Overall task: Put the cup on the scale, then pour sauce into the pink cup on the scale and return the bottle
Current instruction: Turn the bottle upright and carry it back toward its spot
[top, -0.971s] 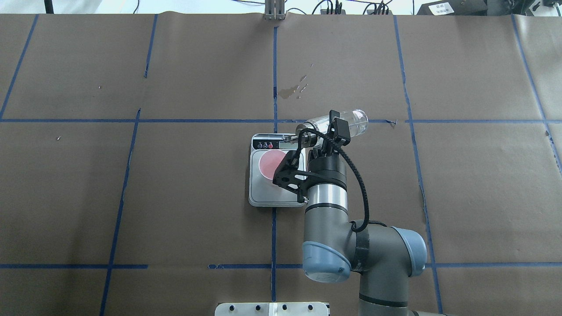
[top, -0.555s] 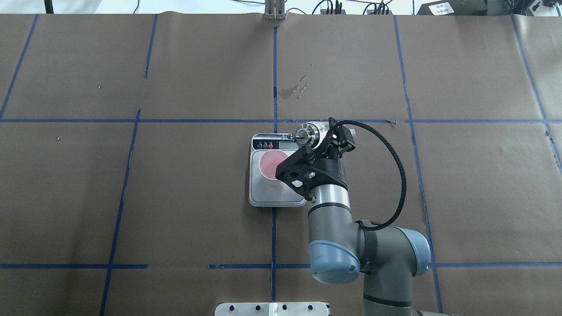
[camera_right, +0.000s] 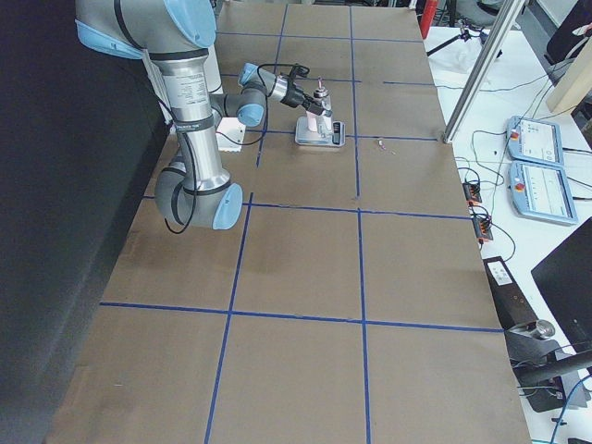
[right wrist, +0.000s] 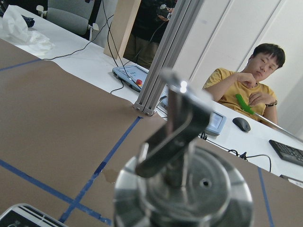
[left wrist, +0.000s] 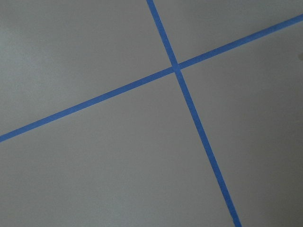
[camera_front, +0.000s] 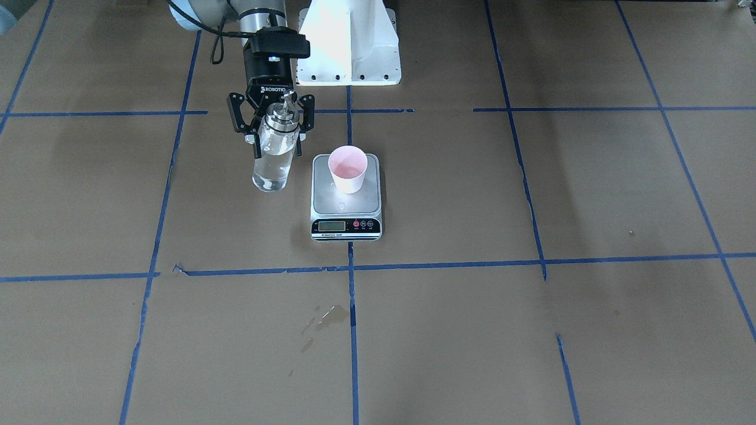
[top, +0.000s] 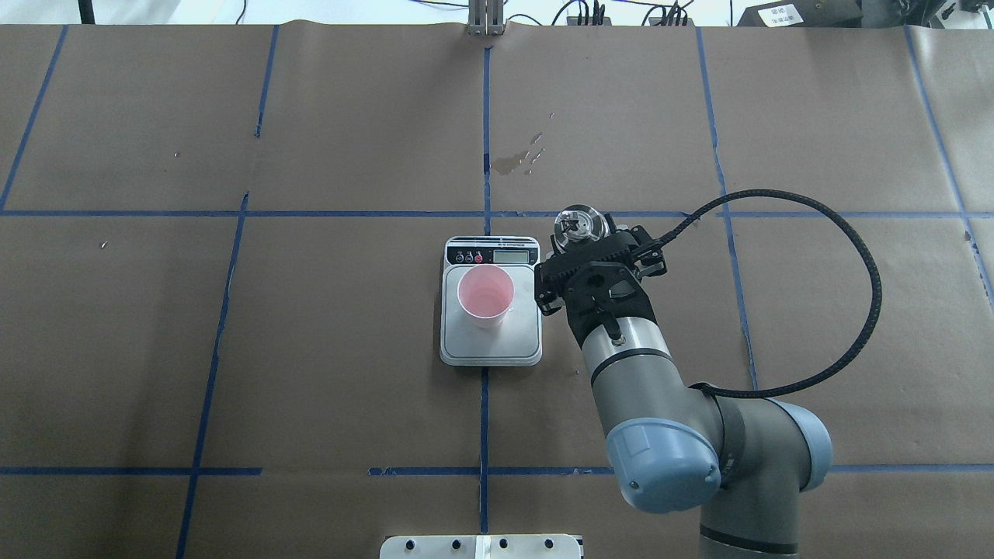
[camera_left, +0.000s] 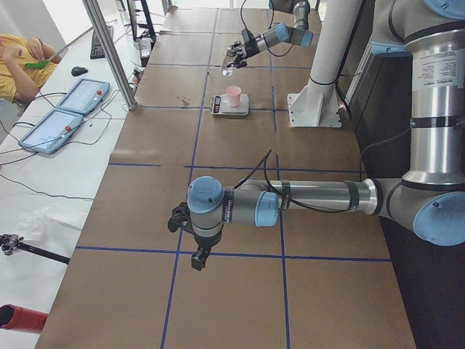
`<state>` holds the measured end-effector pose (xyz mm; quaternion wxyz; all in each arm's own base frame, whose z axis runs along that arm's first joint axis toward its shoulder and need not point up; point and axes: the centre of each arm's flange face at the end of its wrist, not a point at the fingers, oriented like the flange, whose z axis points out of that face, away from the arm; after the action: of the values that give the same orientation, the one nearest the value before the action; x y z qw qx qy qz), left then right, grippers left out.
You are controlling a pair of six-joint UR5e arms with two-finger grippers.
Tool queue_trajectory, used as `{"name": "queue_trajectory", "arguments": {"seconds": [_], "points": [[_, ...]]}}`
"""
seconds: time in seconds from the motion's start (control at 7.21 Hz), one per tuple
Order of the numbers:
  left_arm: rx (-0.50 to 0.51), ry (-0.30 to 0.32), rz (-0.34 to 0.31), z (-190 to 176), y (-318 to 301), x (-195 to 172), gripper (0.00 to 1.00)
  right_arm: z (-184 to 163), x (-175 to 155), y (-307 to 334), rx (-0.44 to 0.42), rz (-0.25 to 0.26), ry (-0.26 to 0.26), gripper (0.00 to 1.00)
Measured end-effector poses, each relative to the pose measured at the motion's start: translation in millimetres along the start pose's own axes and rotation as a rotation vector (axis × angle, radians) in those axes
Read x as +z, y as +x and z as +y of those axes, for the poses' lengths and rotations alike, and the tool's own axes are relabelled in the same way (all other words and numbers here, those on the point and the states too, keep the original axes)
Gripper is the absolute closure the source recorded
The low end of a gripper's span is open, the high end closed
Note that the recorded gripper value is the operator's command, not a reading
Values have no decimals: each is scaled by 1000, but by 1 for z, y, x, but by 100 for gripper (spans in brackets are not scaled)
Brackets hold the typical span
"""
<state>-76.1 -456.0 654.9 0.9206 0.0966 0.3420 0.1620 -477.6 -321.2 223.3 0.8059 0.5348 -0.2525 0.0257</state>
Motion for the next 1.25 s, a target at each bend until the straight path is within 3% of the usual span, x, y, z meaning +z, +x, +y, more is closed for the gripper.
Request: {"name": "queue_trajectory", "arguments": {"seconds": [0.56,1.25], "points": [[2,2,-1,0,1,-1,0,39,7,66,111,12,-98,100],[5,5,-2,-2,2,-3,0,115,13,149,231,-69,-67,100]]}}
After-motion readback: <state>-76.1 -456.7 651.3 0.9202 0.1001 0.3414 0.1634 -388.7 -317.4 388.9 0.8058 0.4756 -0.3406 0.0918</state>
